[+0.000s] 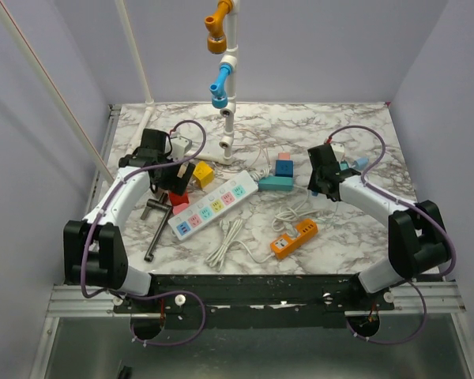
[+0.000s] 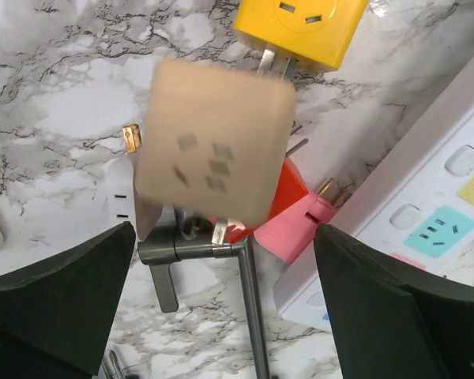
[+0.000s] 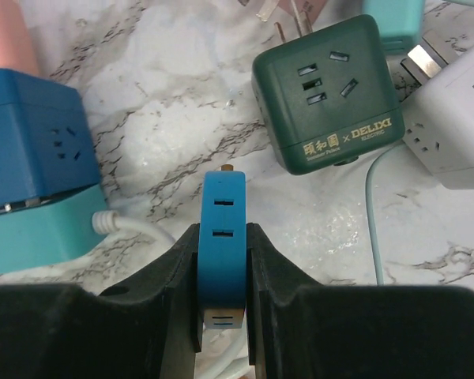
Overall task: Pull the plug off the socket
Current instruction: Place the plug at the center of the board, then remove the plug from the socket.
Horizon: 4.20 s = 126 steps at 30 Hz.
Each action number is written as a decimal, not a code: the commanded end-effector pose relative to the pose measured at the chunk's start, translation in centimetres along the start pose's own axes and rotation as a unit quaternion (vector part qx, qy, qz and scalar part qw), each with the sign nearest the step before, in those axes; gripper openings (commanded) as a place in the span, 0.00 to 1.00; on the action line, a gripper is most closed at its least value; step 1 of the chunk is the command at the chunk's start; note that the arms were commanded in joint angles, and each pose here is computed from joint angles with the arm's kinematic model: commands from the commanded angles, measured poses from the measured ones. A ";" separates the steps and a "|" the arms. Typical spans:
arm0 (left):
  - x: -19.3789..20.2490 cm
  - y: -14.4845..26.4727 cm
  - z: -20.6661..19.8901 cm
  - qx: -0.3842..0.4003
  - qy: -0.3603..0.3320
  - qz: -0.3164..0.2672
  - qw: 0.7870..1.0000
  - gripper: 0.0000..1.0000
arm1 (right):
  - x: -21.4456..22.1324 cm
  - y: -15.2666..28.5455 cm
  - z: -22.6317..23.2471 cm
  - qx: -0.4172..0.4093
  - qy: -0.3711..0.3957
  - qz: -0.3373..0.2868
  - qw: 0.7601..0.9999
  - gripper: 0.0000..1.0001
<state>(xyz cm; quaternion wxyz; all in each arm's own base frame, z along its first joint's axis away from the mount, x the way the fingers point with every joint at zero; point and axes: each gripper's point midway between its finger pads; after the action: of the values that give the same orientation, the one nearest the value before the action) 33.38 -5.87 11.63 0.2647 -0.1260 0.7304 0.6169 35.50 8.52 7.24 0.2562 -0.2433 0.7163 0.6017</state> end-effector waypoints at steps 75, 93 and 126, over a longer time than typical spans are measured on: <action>2.7 16.5 -20.8 0.286 -0.513 -0.232 0.775 0.98 | 9.4 10.0 4.4 -0.163 -0.304 -0.080 0.935 0.75; 4.4 15.3 -23.5 0.329 -0.552 -0.214 0.736 0.98 | 9.2 7.9 6.4 -0.156 -0.296 -0.072 0.940 0.23; 8.2 5.1 -34.7 0.355 -0.593 -0.211 0.691 0.99 | 6.3 15.0 6.6 -0.299 -0.188 -0.164 0.921 0.01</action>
<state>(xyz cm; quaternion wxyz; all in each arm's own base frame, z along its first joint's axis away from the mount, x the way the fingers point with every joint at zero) 19.77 -37.20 16.19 0.8345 0.1219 0.4790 0.2434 21.03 15.78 9.54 0.3873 -0.2760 0.4404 0.7615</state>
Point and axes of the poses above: each gripper's point midway between its finger pads, its own y axis back along the fingers, its own z axis along the line the jaws close on, x = y × z, and after that the axes turned 15 degrees about y, right-handed
